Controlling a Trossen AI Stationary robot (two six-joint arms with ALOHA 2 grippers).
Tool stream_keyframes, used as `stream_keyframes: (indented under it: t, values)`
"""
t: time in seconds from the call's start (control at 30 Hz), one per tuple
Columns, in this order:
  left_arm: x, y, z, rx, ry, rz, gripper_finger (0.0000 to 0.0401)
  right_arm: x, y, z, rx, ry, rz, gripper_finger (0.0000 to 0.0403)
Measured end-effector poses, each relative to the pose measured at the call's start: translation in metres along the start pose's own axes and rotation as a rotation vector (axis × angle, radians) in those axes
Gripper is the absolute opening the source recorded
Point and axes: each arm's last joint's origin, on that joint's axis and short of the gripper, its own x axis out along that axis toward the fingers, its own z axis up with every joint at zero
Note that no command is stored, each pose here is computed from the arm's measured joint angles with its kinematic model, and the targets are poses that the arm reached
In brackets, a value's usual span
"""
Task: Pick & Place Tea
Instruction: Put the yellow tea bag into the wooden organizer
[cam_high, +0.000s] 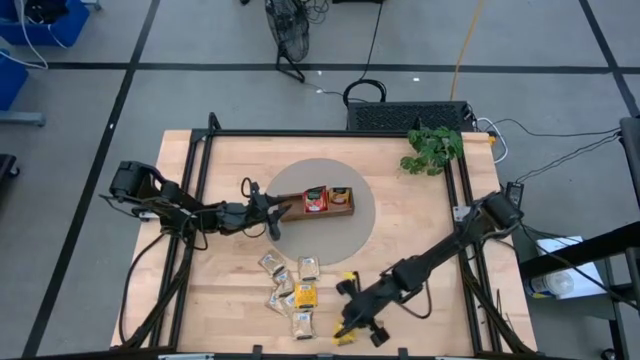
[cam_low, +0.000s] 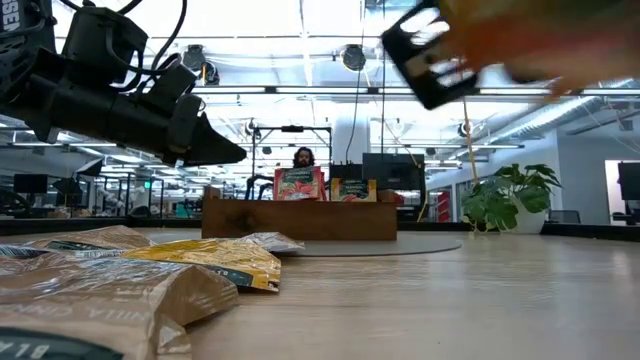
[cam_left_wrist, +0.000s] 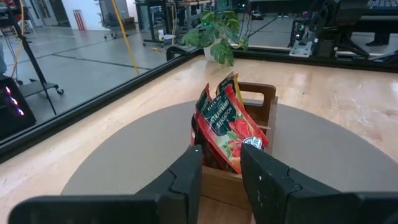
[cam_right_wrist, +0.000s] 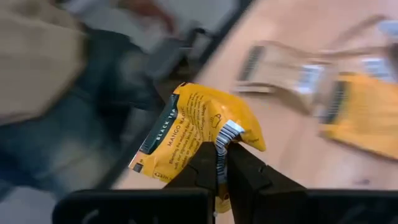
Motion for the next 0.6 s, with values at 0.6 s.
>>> stream_keyframes:
  t: [0.6]
  values:
    - [0.003, -0.002, 0.009, -0.208, -0.06, -0.009, 0.0115, -0.057, -0.067, -0.013, -0.059, -0.746, 0.436, 0.0008]
